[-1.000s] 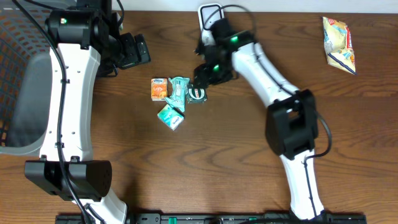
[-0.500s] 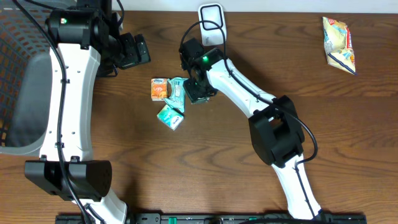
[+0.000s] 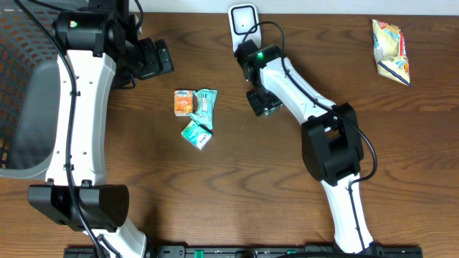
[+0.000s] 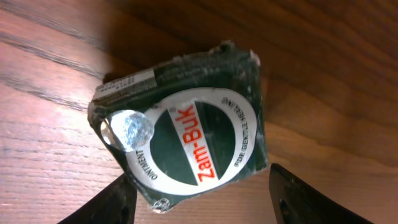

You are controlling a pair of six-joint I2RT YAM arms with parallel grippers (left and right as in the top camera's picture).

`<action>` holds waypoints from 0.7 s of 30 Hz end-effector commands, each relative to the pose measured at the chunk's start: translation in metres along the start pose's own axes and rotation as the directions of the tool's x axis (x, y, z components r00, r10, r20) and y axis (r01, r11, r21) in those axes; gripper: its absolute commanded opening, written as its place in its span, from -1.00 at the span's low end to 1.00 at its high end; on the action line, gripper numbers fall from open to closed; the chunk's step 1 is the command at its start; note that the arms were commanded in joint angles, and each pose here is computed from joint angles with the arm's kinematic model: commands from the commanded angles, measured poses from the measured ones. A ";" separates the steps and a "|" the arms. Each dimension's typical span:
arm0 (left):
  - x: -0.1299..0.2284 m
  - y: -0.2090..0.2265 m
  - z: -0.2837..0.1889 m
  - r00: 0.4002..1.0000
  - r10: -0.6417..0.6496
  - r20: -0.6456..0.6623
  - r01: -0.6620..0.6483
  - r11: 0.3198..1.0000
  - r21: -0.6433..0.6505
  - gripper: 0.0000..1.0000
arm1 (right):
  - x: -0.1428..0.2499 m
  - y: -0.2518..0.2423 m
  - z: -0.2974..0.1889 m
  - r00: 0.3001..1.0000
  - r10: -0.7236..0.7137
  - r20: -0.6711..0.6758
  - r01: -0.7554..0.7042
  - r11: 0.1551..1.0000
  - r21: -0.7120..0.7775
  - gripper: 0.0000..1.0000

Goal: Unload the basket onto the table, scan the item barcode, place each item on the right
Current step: 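Lift the dark Zam-Buk tin and carry it toward the scanner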

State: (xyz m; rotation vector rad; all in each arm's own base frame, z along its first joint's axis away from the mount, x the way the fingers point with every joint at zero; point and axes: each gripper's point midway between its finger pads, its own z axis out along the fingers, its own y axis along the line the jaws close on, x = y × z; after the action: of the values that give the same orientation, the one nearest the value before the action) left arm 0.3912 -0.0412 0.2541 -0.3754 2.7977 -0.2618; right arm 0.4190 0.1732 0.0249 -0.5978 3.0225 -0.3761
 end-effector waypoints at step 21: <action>-0.002 0.005 0.001 1.000 0.000 0.001 0.000 1.000 -0.016 0.96 | -0.046 -0.008 -0.025 0.728 0.679 -0.095 -0.653 0.644 -0.398 0.89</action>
State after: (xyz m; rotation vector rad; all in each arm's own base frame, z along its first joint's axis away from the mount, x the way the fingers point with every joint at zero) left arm 0.3912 -0.0412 0.2541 -0.3754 2.7977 -0.2618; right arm 0.4617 0.1812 0.0316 0.3475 3.0150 0.2406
